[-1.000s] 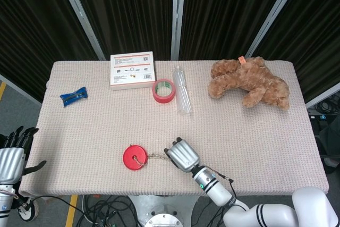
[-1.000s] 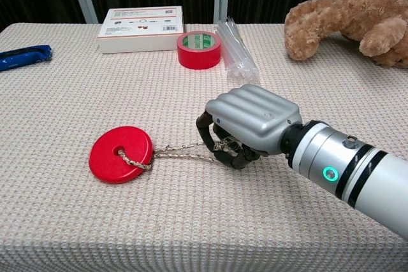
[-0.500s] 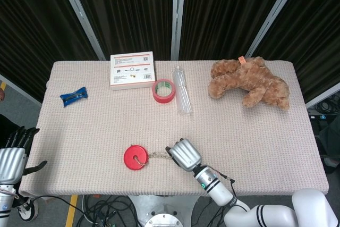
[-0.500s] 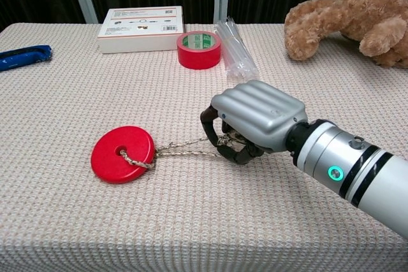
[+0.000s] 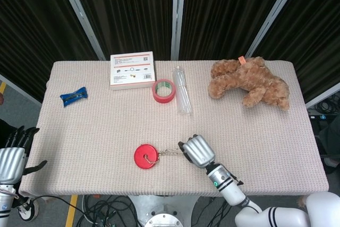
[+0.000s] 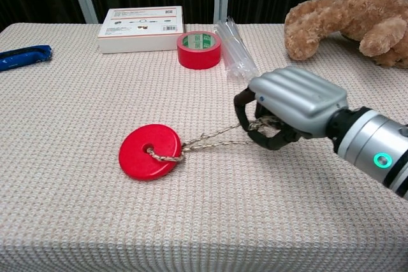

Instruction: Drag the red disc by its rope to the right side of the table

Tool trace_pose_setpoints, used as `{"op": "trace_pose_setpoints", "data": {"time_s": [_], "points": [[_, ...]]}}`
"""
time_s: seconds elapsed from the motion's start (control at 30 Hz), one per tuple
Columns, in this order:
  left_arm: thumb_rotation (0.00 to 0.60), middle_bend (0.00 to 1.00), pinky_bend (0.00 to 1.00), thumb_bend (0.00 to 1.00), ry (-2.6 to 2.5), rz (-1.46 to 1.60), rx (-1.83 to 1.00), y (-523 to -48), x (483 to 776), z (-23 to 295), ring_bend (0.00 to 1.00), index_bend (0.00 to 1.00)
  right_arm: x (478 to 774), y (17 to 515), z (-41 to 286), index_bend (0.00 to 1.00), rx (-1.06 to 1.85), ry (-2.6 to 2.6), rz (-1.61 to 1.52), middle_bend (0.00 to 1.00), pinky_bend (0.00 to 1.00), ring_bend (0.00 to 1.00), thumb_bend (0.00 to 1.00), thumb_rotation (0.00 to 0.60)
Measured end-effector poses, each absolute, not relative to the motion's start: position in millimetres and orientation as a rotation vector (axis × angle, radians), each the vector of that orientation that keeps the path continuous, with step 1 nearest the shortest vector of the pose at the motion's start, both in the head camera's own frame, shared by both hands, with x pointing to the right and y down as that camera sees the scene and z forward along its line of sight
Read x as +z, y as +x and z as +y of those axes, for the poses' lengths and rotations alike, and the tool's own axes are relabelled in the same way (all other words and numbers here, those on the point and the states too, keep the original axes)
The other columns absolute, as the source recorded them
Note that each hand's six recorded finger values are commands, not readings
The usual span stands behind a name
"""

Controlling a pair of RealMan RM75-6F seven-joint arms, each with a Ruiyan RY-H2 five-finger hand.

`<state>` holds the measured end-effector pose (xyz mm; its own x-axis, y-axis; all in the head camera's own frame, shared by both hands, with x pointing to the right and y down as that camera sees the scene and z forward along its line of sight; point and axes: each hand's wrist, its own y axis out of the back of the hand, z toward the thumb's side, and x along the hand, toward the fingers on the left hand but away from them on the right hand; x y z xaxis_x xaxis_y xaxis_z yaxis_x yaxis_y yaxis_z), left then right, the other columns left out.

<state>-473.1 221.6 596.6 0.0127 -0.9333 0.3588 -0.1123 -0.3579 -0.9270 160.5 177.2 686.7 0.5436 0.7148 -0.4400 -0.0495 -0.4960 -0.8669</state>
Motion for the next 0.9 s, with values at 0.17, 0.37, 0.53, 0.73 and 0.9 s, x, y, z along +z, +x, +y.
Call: {"op": "trace_pose_setpoints", "data": {"time_s": [0.17, 0.37, 0.53, 0.73, 0.9], "points": [[0.600, 0.13, 0.12, 0.01, -1.569, 1.093, -1.430, -471, 599, 222, 0.02, 0.14, 678, 211, 161, 0.99, 1.139, -1.805, -0.641, 0.93, 0.62, 0.67, 0.59, 0.600], [0.600, 0.13, 0.12, 0.01, -1.577, 1.077, -1.431, -466, 602, 222, 0.02, 0.14, 666, 285, 148, 0.99, 1.281, -1.718, -0.779, 0.93, 0.62, 0.67, 0.59, 0.600], [0.600, 0.13, 0.12, 0.01, -1.578, 1.066, -1.436, -464, 602, 222, 0.02, 0.14, 656, 346, 141, 0.99, 1.390, -1.630, -0.890, 0.93, 0.62, 0.67, 0.59, 0.600], [0.600, 0.13, 0.12, 0.01, -1.578, 1.058, -1.441, -463, 602, 222, 0.02, 0.14, 640, 416, 137, 0.99, 1.503, -1.503, -1.028, 0.93, 0.62, 0.67, 0.58, 0.600], [0.600, 0.13, 0.12, 0.01, -1.580, 1.053, -1.441, -462, 603, 222, 0.02, 0.14, 626, 463, 132, 0.99, 1.571, -1.397, -1.118, 0.93, 0.62, 0.67, 0.59, 0.600]]}}
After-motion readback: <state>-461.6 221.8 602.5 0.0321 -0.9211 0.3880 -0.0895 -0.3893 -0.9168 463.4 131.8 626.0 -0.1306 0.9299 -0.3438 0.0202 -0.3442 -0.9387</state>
